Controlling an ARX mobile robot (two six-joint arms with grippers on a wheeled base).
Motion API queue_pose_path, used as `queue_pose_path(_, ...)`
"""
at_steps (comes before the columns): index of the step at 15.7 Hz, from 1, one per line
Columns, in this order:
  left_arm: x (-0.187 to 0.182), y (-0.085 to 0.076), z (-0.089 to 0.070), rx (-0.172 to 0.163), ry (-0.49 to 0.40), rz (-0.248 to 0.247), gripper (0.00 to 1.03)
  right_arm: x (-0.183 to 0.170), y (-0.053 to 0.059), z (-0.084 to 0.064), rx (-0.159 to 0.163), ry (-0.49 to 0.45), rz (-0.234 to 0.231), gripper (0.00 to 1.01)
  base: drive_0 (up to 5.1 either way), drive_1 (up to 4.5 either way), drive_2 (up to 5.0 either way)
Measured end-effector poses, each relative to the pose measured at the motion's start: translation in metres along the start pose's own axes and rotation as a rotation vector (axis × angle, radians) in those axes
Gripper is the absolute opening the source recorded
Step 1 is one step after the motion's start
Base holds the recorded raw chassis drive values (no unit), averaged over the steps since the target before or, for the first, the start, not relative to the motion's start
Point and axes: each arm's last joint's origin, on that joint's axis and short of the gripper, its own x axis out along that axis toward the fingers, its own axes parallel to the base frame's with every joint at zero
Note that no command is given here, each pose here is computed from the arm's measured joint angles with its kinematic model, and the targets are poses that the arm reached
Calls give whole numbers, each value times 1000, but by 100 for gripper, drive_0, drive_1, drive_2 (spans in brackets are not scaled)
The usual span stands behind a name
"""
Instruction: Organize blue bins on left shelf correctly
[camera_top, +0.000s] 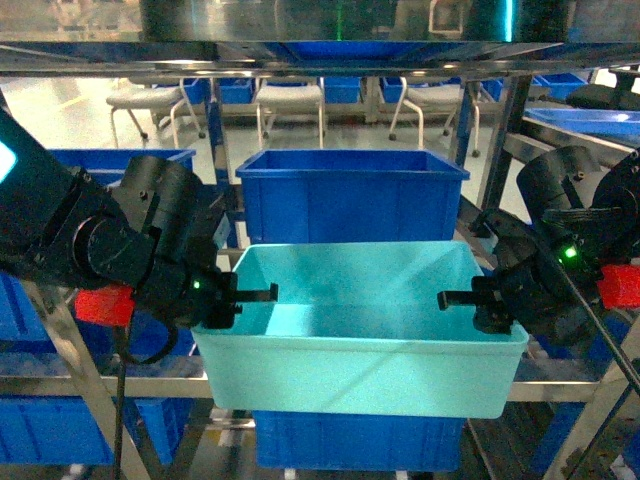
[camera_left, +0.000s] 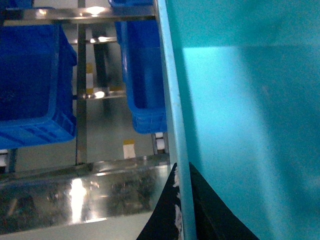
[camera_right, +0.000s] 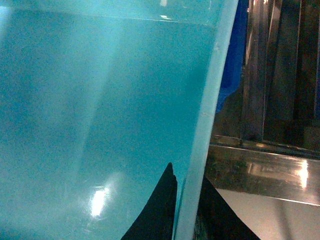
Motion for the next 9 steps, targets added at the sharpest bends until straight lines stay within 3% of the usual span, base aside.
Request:
queue_pose_path(6, 20, 10, 19, 20, -6, 20, 2, 26, 5, 22, 3, 17, 4, 7, 0, 0, 0)
queue_pose_path(9, 32, 9, 28, 41, -13, 20, 2, 39, 0, 32, 14, 36, -7, 7, 0, 0, 0)
